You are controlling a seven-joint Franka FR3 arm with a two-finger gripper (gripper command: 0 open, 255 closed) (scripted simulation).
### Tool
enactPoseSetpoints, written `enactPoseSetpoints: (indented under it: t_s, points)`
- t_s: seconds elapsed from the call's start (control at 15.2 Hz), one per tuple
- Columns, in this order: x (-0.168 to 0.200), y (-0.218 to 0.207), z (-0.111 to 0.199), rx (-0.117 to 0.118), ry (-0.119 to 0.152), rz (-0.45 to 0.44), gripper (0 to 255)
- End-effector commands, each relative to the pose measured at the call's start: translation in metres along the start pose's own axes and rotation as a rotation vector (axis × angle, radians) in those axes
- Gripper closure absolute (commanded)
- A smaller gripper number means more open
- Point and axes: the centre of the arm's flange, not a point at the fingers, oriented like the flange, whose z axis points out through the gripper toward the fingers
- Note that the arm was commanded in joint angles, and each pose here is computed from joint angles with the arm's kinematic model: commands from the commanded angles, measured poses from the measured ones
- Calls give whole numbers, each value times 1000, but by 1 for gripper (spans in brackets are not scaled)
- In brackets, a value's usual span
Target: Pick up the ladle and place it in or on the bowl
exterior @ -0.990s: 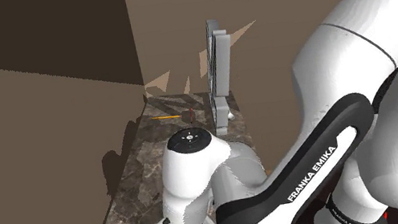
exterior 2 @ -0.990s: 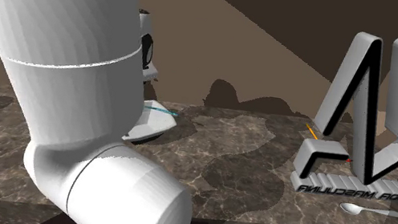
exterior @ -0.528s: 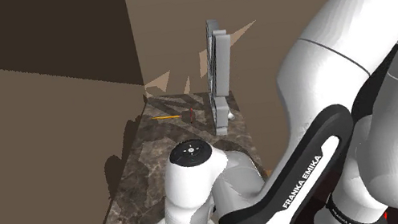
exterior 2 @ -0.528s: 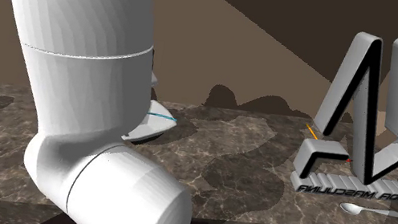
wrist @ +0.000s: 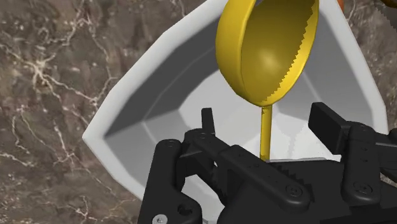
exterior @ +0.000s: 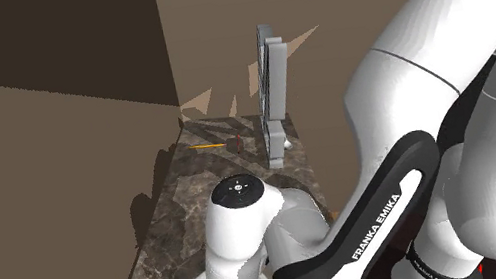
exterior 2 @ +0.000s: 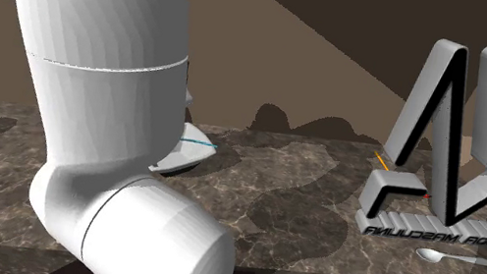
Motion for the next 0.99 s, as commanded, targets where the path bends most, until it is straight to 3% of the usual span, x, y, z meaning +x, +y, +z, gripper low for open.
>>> enactPoseSetpoints:
  t_s: [0.0, 0.13, 0.4, 0.92]
  points:
    - [0, 0, 0, 0, 0, 0, 0]
    - [0, 0, 0, 0, 0, 0, 0]
    - [0, 0, -50, 0, 0, 0, 0]
    - [0, 0, -50, 0, 0, 0, 0]
